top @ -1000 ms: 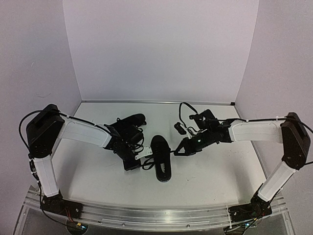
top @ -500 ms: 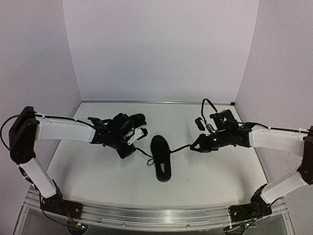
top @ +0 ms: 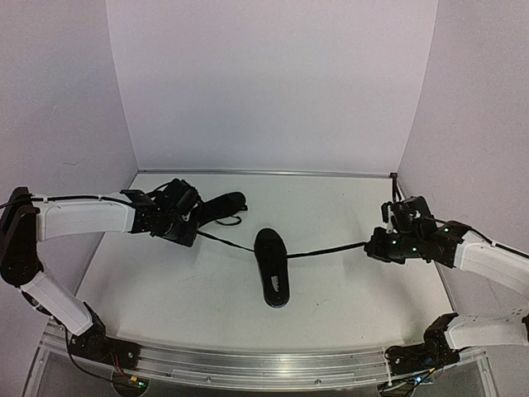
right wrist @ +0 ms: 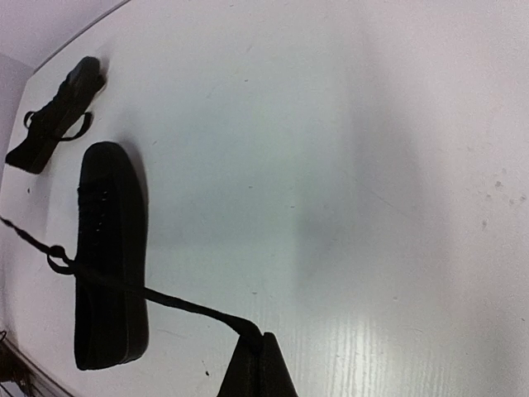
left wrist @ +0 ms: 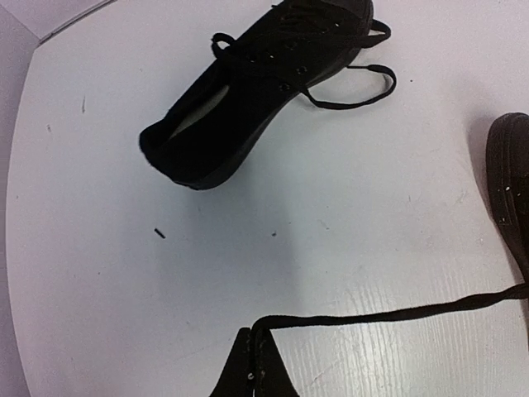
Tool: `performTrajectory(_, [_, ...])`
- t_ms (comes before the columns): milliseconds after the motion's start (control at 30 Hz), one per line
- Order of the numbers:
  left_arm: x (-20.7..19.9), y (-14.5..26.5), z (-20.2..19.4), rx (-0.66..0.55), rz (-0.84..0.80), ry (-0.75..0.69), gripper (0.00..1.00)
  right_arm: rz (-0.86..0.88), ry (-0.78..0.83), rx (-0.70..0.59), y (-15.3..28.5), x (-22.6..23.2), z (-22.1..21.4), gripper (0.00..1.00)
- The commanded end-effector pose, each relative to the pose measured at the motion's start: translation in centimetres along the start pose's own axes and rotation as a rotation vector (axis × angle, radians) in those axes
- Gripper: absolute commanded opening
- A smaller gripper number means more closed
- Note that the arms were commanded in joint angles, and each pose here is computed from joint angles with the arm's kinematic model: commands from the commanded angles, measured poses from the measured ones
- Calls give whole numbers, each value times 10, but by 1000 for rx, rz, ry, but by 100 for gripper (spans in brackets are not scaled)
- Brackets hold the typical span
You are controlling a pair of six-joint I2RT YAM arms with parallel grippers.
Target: Tie the shoes
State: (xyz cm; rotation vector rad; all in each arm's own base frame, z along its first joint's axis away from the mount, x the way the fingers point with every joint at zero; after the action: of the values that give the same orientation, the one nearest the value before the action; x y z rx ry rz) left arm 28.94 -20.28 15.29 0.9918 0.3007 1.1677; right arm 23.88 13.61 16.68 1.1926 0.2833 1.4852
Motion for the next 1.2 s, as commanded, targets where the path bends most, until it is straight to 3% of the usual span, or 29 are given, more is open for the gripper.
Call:
performTrajectory(0, [24, 25, 1, -57, 65, 171, 0, -179, -122, -104, 13, -36, 4, 0])
performTrajectory(233, [25, 24, -24, 4, 70, 232, 0, -349, -278, -109, 16, -75, -15, 0])
performTrajectory(633, [29, 10, -58, 142, 172, 273, 0, -615, -379, -172, 19, -112, -23, 0])
performTrajectory(1167, [46, -11, -86, 271, 276, 305, 0, -699, -450, -231, 24, -135, -21, 0])
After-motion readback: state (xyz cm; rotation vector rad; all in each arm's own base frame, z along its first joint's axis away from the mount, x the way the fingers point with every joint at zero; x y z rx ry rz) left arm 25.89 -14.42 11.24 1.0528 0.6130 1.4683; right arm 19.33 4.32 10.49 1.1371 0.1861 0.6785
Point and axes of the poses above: each gripper's point midway between its finger pads, its own y axis back along the fingers, its own x axis along the line the jaws close on, z = x × y, the point moved 5 cm from there along y, back along the fingers, and after that the axes turned 13 degrees about -y, right-handed, at the moved point
